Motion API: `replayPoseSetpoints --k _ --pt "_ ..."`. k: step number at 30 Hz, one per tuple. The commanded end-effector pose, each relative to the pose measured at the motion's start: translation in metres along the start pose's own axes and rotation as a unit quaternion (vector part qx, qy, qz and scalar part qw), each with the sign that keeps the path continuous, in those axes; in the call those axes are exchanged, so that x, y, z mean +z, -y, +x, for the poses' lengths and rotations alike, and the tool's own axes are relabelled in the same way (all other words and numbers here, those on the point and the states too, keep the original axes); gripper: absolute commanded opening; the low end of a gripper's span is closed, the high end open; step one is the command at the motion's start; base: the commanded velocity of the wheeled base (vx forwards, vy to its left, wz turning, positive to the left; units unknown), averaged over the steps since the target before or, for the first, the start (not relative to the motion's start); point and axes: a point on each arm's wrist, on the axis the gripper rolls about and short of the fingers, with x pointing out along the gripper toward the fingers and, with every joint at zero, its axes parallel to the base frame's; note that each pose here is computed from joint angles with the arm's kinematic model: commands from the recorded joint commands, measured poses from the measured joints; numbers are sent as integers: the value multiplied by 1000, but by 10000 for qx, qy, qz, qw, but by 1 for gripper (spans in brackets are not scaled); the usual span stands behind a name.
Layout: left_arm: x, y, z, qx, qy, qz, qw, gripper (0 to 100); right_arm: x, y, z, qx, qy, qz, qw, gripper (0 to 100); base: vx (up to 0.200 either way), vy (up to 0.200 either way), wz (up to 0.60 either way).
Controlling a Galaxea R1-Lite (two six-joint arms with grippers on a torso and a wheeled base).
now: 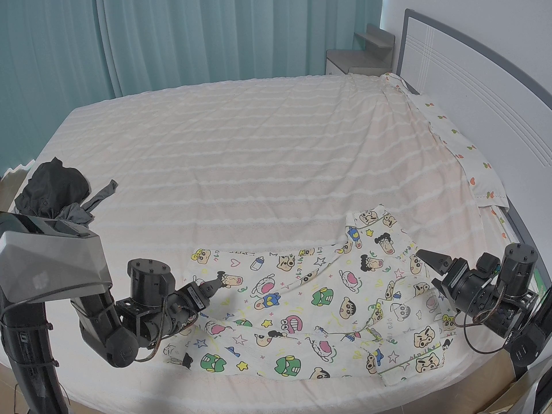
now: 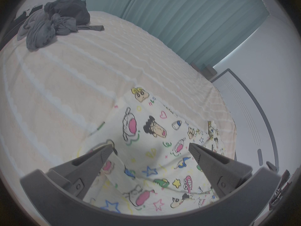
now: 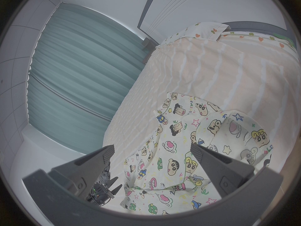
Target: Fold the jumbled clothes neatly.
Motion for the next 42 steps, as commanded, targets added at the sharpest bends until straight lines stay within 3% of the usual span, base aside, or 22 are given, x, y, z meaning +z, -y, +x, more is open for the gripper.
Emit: replayPoseSetpoints --k 1,4,13,22,27,42 --pt "25 -2 -1 -41 352 -70 9993 100 0 1 0 -15 -3 3 10000 100 0 0 0" --pt "32 -1 -2 13 290 60 9996 100 0 1 0 -19 3 3 10000 100 0 0 0" --pt "70 37 -6 72 -75 157 9998 100 -2 3 0 -66 -50 -12 10000 100 0 0 0" --pt "60 28 -10 419 -474 134 9979 100 -2 3 1 -76 -49 -25 10000 100 0 0 0" --pt "58 31 -10 433 -438 -151 9980 100 -2 3 0 -82 -53 -24 9999 100 0 0 0" --pt "59 34 -9 442 -342 -138 9983 100 -3 4 0 -101 -67 -23 9999 100 0 -120 0"
